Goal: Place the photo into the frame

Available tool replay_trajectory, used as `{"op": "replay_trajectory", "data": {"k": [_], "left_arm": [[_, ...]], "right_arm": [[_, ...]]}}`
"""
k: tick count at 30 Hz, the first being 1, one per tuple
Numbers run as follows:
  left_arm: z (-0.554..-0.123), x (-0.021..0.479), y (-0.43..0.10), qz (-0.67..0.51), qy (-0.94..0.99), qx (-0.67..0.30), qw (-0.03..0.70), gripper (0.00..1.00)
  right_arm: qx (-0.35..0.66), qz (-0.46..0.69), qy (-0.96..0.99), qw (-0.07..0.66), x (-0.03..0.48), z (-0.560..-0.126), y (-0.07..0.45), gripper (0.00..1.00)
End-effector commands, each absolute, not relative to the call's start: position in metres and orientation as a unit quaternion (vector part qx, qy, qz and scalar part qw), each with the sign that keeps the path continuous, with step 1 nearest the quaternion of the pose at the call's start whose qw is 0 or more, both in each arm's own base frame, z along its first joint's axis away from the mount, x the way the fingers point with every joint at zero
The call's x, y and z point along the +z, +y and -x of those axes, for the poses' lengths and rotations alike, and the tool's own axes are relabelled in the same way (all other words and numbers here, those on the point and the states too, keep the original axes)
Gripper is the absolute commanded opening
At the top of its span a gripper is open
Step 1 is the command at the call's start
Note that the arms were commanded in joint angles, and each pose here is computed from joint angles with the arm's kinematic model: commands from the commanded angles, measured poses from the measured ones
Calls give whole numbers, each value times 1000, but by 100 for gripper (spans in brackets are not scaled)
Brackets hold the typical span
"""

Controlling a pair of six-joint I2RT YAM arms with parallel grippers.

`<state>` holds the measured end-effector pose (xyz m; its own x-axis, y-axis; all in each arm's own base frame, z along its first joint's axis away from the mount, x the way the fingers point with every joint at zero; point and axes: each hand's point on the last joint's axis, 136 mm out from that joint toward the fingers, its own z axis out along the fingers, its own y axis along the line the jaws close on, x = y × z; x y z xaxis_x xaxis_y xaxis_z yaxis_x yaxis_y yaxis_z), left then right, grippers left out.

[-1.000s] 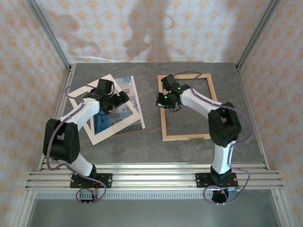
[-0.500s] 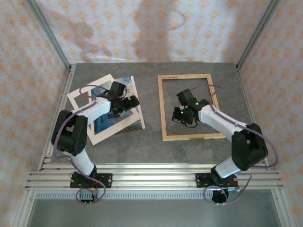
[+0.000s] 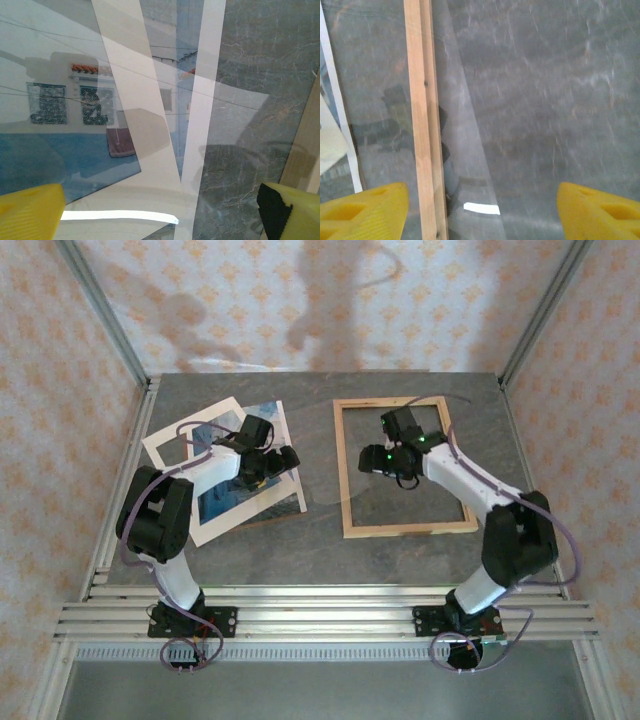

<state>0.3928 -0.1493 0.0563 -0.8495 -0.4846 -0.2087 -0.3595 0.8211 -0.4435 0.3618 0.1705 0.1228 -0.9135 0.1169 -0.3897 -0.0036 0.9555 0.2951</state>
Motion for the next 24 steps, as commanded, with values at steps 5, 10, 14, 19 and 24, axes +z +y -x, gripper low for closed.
{"op": "replay_trajectory", "data": {"k": [5,10,14,19,24], "left_arm": [[-380,43,-142,221,951,-166,137,100],[-374,42,-137,210,957,-149,131,100],[-368,38,-135,207,960,-143,125,100],[-366,30,-135,209,960,-144,116,100],[-367,26,-137,211,960,-146,112,100]], "right_arm": [[228,24,958,170,90,-423,212,78],[251,32,958,136,65,-444,230,78],[281,30,950,129,65,-444,240,75],[315,29,942,113,63,-432,247,62],[308,27,943,121,69,-426,242,40]]}}
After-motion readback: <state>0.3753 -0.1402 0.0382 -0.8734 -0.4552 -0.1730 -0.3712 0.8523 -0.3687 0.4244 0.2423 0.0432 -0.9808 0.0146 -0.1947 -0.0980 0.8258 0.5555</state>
